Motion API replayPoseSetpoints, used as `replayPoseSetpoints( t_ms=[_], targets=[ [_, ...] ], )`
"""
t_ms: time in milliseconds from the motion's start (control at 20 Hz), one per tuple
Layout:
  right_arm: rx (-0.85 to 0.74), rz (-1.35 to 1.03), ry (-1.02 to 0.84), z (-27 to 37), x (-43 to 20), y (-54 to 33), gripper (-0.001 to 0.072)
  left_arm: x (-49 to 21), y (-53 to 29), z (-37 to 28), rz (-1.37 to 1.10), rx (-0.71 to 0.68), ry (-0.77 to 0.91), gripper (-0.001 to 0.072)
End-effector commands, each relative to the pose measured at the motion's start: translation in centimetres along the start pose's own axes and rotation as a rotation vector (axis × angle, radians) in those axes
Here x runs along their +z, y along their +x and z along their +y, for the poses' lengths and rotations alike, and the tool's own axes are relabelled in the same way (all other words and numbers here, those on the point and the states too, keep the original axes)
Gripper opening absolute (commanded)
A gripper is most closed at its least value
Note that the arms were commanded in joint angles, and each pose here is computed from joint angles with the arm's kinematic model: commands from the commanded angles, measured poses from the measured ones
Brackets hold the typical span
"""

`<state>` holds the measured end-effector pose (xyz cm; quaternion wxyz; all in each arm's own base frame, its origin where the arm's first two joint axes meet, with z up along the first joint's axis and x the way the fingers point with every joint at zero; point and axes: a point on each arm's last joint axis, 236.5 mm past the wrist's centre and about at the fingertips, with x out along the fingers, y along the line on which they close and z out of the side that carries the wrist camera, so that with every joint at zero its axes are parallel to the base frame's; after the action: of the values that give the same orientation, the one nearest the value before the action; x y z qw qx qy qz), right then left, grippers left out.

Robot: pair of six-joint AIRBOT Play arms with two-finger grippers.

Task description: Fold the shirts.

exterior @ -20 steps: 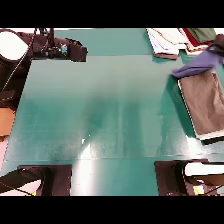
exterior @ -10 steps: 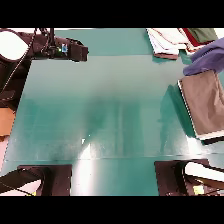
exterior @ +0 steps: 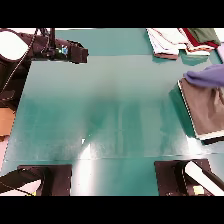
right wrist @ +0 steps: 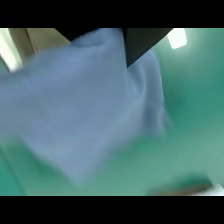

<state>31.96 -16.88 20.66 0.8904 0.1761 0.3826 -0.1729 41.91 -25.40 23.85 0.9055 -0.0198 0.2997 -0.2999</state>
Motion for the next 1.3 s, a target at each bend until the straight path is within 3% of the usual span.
replayPoseSetpoints(
  t_ms=[0,150,200,300,350,450,600,800,1050,1150,1200,1250],
  targets=[
    [-0.105,0.207,0.094,-4.2,-10.5,0.7,0.0015,-0.3,0.0,0.0,0.011,0.0,0.002,0.0022],
    [-0.145,0.323,0.168,-5.8,-18.5,2.1,0.0018,-0.3,0.0,0.0,0.012,0.0,0.009,0.0022],
    [-0.154,0.337,0.195,-6.2,-20.3,2.5,0.0066,-0.3,0.0,0.0,0.012,0.0,0.008,0.0023],
    [-0.185,0.318,0.243,-7.5,-21.9,3.1,0.053,-0.3,0.0,0.0,0.012,0.0,0.008,0.0022],
    [-0.215,0.301,0.256,-8.4,-22.0,3.0,0.0642,-0.3,0.0,0.0,0.012,0.0,0.009,0.0022],
    [-0.264,0.244,0.256,-9.8,-20.0,1.7,0.0642,-0.3,0.0,0.0,0.012,0.0,0.009,0.0023],
    [-0.254,0.088,0.207,-8.9,-13.1,-1.4,0.0637,-0.3,0.0,0.0,0.012,0.0,0.008,0.0023],
    [0.049,-0.048,0.099,0.8,-5.7,-3.4,0.0634,0.2,0.0,0.1,-0.007,0.004,0.009,0.0023],
    [0.35,0.043,-0.189,13.8,-6.0,-2.9,0.0597,0.2,0.0,0.2,-0.007,0.007,0.011,0.0023],
    [0.443,0.106,-0.303,18.4,-7.6,-2.6,0.0378,0.2,0.0,0.2,-0.007,0.007,0.011,0.0023],
    [0.481,0.131,-0.351,20.4,-8.3,-2.5,0.0221,0.2,0.0,0.2,-0.007,0.006,0.011,0.0023],
    [0.514,0.151,-0.397,22.0,-9.1,-2.5,0.0009,0.2,0.0,0.2,-0.007,0.006,0.011,0.0023]
  ],
)
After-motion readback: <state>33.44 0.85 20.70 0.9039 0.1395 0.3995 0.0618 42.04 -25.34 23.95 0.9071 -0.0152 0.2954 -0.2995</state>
